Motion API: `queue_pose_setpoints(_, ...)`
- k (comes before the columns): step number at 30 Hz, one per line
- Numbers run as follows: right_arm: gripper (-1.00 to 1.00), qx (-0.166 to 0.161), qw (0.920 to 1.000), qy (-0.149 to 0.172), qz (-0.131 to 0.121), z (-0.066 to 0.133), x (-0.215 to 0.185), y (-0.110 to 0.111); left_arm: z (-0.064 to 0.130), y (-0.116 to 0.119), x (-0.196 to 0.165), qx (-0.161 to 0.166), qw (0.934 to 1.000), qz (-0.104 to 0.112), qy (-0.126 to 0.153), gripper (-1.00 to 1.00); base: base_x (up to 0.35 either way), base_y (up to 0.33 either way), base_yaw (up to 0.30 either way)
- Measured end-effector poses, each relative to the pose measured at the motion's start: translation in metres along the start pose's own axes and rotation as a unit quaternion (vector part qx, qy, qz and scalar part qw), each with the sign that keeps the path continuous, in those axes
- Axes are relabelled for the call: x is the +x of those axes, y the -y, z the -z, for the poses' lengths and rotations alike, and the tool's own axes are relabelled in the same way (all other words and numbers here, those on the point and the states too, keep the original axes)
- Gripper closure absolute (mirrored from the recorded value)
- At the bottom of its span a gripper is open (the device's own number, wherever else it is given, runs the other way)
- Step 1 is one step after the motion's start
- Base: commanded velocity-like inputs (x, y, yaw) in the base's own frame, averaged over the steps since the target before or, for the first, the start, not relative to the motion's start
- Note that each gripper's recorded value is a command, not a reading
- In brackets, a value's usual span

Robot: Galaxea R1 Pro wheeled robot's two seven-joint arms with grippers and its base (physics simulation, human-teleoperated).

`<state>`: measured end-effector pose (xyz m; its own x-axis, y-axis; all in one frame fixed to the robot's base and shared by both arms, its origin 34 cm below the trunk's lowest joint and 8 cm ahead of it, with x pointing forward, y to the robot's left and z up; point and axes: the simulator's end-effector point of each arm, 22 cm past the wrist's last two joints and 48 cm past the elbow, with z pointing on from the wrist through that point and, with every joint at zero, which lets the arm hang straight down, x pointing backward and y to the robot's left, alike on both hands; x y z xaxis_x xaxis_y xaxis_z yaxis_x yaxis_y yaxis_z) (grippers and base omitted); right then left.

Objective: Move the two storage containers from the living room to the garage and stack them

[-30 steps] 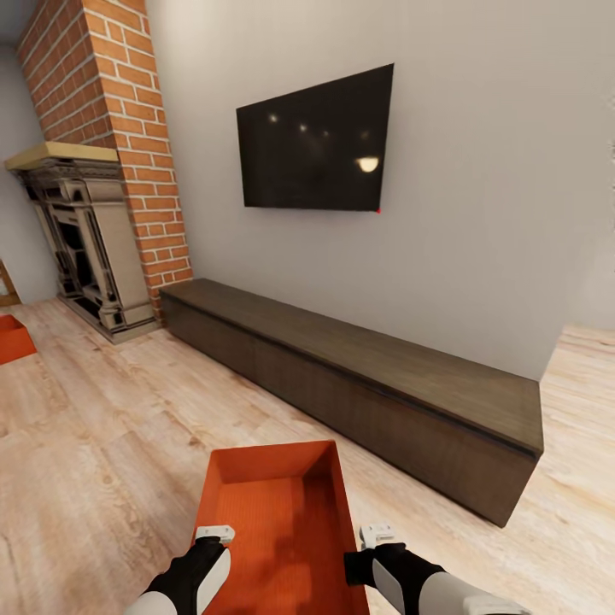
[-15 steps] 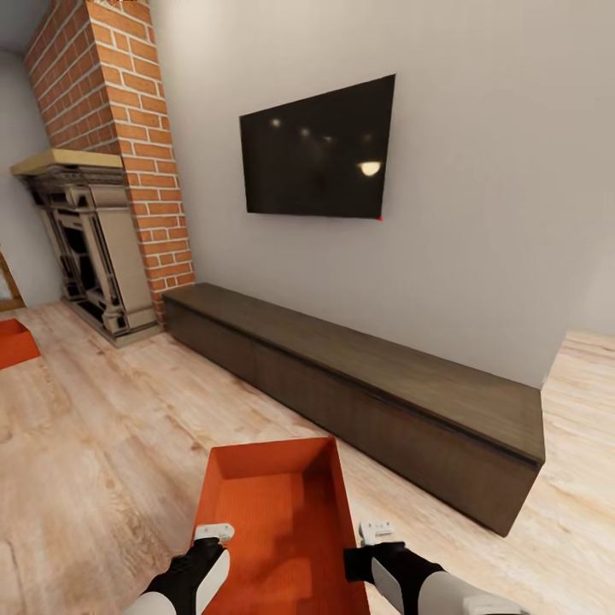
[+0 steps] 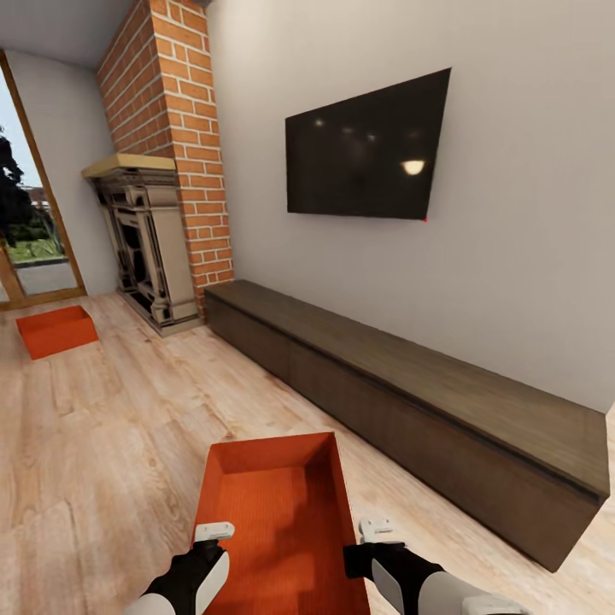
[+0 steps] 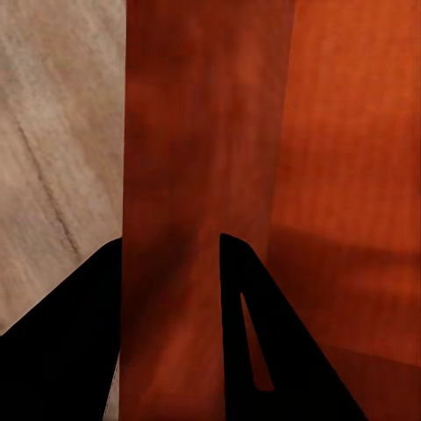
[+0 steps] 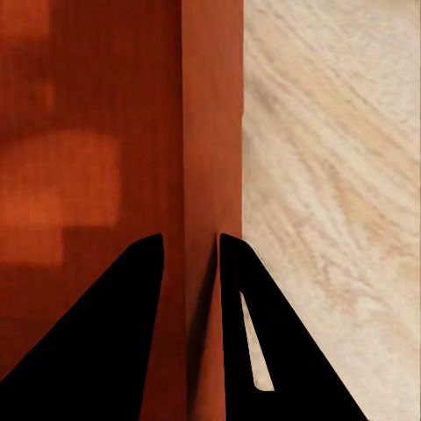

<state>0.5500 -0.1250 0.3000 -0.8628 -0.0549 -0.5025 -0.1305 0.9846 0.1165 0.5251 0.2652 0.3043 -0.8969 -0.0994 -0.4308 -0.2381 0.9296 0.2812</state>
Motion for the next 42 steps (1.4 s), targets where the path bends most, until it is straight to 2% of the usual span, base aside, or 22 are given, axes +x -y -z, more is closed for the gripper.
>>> queue_pose_setpoints(4,1.00,0.000,1.0000,0.000,0.000,0.000,0.000,0.000,0.000,0.000,0.000,0.000,1.0000,0.000,0.000,1.00,0.000,0.000,0.292)
queue_pose_setpoints(42,1.00,0.000,1.0000,-0.001,0.001,0.062,-0.060,-0.007,0.064,-0.019,-0.054,-0.001,1.0000,0.000,-0.001,1.00,0.000,0.000,0.292)
